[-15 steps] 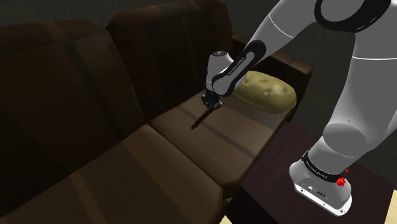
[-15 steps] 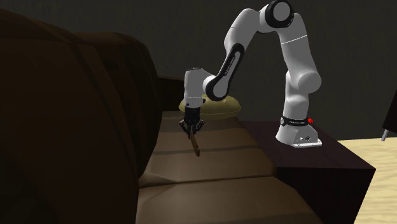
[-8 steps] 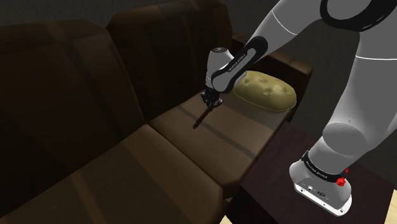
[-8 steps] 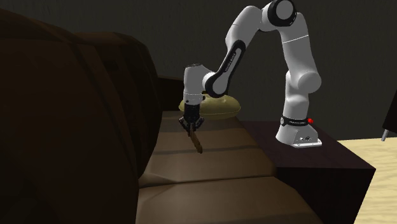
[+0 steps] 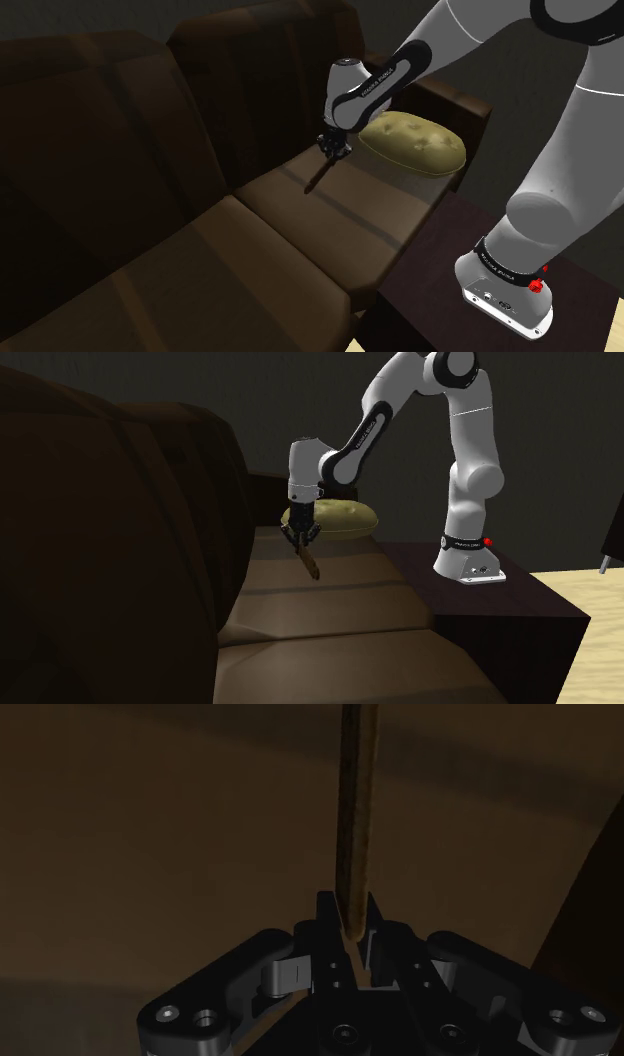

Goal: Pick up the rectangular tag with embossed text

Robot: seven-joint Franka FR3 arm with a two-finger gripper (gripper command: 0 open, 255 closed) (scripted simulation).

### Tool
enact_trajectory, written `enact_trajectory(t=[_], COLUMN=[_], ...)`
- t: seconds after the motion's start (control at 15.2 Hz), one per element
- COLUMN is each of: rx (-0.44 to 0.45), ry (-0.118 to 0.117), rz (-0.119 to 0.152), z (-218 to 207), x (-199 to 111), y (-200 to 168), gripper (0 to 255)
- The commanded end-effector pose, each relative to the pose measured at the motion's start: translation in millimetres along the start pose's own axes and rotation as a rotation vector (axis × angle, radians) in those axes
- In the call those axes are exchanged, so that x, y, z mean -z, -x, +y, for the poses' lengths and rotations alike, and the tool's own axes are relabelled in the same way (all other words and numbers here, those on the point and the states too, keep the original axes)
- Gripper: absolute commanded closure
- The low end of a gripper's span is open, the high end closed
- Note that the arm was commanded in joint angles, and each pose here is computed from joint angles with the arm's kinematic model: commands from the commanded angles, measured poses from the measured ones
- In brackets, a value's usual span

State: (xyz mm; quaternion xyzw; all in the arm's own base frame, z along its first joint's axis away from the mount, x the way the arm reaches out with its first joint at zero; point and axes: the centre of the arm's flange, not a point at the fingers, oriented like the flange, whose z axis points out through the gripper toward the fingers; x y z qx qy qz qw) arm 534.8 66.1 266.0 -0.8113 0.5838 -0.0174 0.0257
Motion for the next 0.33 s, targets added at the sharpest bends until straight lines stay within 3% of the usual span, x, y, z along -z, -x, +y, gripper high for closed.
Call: enact_trajectory(t=[0.0,0.26], rx=[0.000,0.000], ry=[0.000,0.000], rz=[0.000,0.000], z=[-0.6,-1.3], x=[10.0,21.4], y=[0.4,0.4], gripper=[255,255])
